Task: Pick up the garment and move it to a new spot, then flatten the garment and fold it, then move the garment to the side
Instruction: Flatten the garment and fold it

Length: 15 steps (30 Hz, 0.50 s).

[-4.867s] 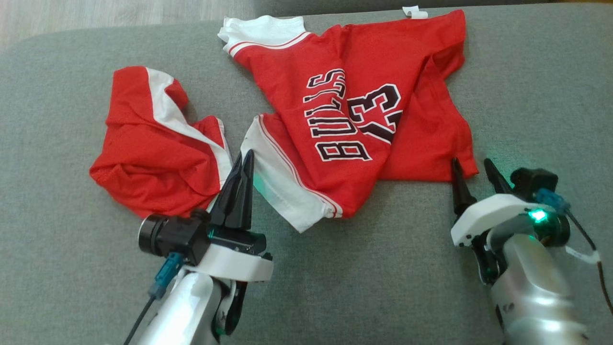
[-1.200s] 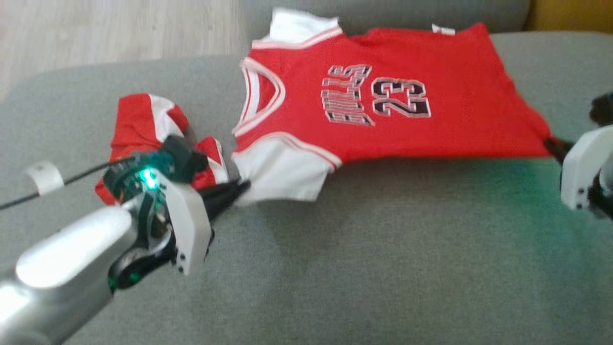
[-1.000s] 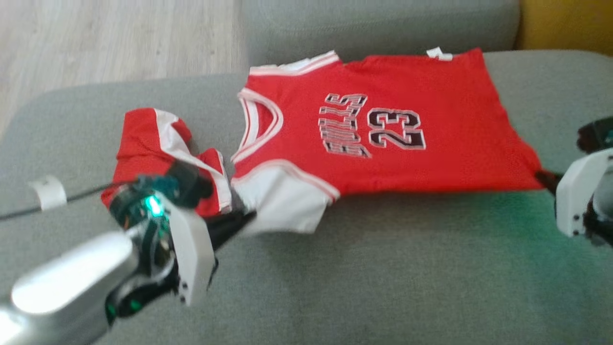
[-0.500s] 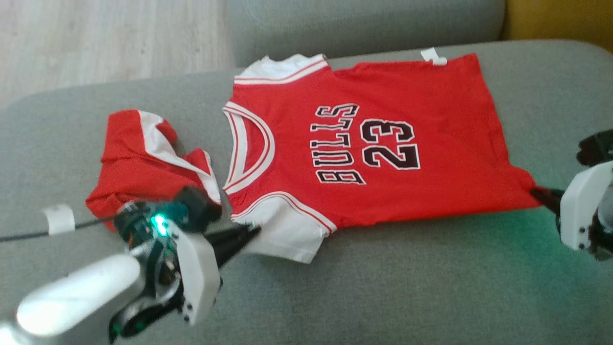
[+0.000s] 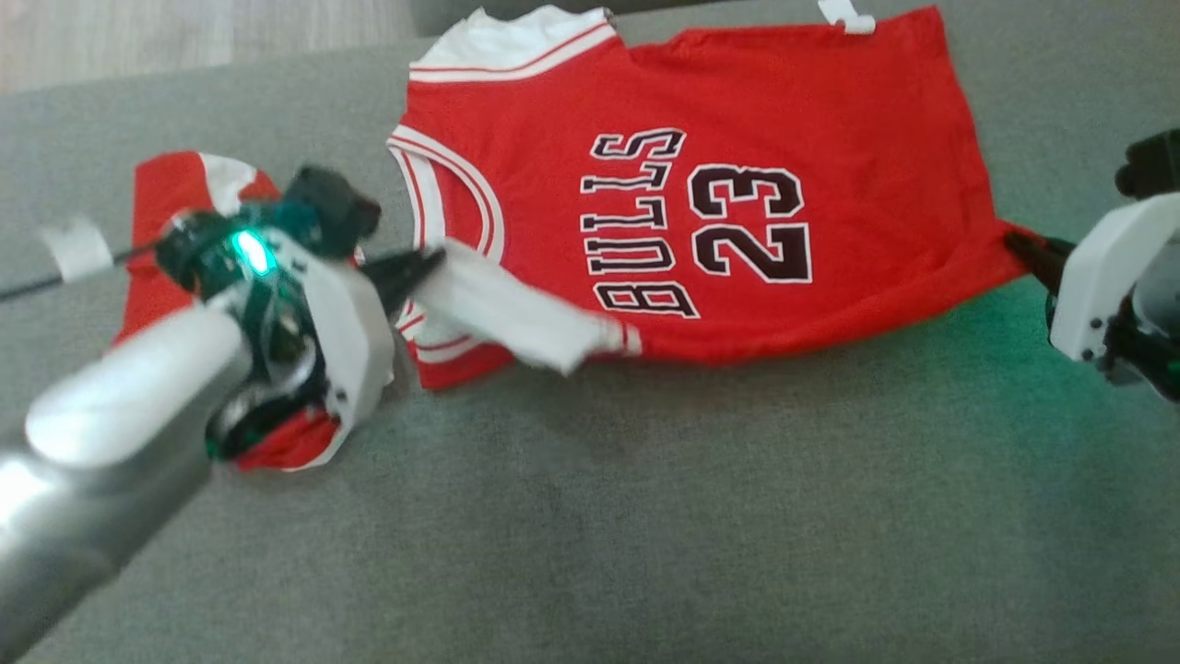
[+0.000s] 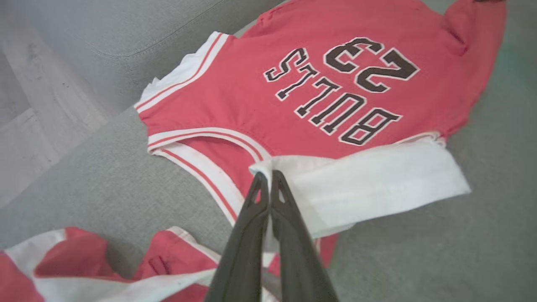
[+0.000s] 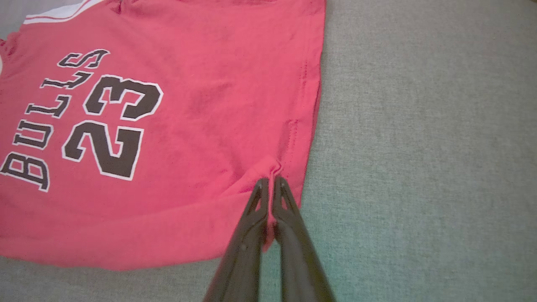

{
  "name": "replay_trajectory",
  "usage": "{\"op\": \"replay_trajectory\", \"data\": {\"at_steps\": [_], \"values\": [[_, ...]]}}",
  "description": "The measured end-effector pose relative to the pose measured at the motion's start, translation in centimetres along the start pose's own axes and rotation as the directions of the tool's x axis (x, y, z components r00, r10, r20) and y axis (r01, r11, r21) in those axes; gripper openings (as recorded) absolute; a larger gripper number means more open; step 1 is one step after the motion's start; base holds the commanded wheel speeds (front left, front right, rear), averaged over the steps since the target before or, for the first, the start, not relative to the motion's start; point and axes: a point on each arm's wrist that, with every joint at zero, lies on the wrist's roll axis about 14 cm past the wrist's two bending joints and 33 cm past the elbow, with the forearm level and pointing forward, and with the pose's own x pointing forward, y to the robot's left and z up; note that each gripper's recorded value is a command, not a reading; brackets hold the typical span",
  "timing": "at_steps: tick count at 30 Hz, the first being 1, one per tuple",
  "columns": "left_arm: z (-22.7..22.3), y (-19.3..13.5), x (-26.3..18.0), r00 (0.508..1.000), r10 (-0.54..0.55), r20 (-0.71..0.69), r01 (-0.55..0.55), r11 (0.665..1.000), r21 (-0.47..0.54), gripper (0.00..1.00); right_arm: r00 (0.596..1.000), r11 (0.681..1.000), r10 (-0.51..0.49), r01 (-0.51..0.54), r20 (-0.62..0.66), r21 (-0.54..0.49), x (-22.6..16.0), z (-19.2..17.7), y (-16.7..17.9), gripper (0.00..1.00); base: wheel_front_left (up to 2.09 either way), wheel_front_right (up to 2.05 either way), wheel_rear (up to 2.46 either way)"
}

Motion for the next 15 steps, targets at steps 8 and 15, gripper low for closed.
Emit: {"op": "replay_trajectory", "data": {"at_steps": [8, 15], "values": [[1.6, 4.1, 2.6, 0.997, 0.079, 0.002, -0.079, 0.997, 0.015, 0.00, 0.997, 0.998, -0.053, 0.053, 0.048, 0.016, 1.8, 2.2, -1.4, 0.00, 0.00, 0.00, 0.00], [2.1, 5.9, 4.6, 0.993, 0.116, 0.011, -0.116, 0.993, 0.025, 0.00, 0.996, 0.998, -0.058, 0.056, 0.061, 0.034, 3.2, 2.4, -1.4, 0.00, 0.00, 0.00, 0.00]]}}
